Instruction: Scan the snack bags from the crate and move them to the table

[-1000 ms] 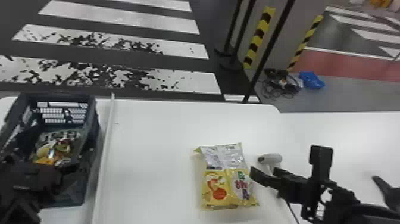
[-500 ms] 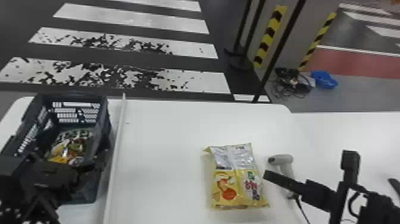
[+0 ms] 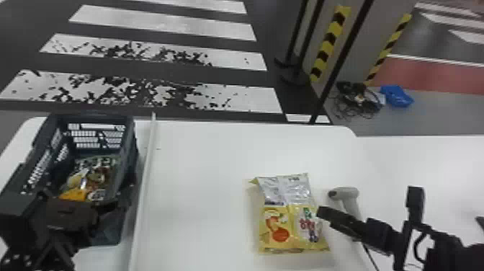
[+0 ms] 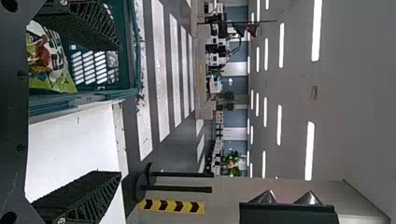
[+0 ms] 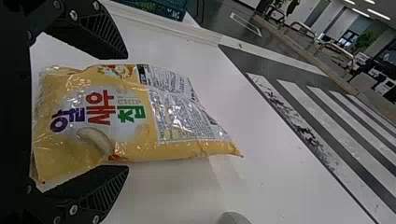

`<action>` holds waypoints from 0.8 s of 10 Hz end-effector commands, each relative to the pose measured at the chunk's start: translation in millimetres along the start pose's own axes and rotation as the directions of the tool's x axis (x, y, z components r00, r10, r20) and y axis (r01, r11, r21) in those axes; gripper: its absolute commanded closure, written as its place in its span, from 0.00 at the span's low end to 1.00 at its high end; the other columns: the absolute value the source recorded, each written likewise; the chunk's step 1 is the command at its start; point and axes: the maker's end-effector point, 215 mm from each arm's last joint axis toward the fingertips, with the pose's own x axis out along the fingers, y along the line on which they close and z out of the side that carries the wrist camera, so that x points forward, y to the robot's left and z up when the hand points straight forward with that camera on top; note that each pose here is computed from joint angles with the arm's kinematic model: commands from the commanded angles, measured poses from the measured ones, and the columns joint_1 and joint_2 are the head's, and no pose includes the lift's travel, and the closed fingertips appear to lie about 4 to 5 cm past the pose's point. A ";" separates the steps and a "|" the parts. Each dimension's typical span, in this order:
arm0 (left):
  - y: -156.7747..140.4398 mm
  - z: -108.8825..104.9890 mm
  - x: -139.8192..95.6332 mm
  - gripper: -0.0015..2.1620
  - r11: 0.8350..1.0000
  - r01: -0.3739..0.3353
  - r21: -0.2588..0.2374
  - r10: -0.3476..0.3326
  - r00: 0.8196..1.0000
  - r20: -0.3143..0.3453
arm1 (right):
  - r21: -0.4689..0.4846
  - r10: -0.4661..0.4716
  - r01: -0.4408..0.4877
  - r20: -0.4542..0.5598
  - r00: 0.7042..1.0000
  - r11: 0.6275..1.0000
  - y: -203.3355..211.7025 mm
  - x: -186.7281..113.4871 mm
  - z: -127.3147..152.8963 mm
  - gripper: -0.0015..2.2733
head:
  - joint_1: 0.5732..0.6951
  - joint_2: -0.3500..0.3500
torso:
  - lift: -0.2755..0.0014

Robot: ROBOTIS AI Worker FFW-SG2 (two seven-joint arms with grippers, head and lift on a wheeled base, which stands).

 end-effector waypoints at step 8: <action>-0.9 -6.0 -0.7 0.02 1.000 0.003 0.002 -0.003 1.000 -0.009 | -0.096 -0.009 0.006 -0.039 0.999 0.995 -20.5 22.1 -20.7 0.07 | 1.00 0.19 | 0.65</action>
